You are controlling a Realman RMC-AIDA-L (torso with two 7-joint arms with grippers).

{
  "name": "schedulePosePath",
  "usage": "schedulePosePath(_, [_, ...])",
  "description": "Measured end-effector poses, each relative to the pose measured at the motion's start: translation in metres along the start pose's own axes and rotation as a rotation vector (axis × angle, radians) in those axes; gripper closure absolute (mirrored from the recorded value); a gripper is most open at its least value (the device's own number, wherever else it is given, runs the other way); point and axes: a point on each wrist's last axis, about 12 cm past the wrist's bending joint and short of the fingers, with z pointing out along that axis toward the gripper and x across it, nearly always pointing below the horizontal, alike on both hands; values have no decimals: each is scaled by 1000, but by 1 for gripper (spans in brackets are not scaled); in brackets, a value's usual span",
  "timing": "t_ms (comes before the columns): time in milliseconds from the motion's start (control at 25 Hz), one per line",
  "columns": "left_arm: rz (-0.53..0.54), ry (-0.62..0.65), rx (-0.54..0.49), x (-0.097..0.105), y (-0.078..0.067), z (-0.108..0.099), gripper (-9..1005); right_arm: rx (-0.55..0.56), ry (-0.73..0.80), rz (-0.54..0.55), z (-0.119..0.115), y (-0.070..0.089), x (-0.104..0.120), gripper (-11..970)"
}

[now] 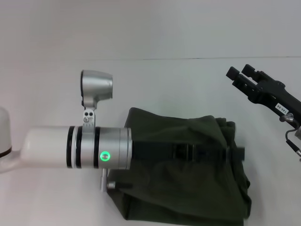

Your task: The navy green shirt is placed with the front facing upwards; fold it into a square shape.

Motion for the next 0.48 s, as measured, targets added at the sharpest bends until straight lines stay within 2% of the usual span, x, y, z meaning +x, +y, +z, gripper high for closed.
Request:
schedulePosePath(120, [-50, 73, -51, 4, 5, 0, 152, 0, 2, 2, 0, 0, 0, 294])
schedulePosePath(200, [-104, 114, -127, 6, 12, 0, 87, 0, 2, 2, 0, 0, 0, 294])
schedulePosePath(320, [-131, 137, -187, 5, 16, 3, 92, -3, 1, 0, 0, 0, 0, 293])
schedulePosePath(480, [-125, 97, -142, 0, 10, 3, 93, -9, 0, -5, 0, 1, 0, 294])
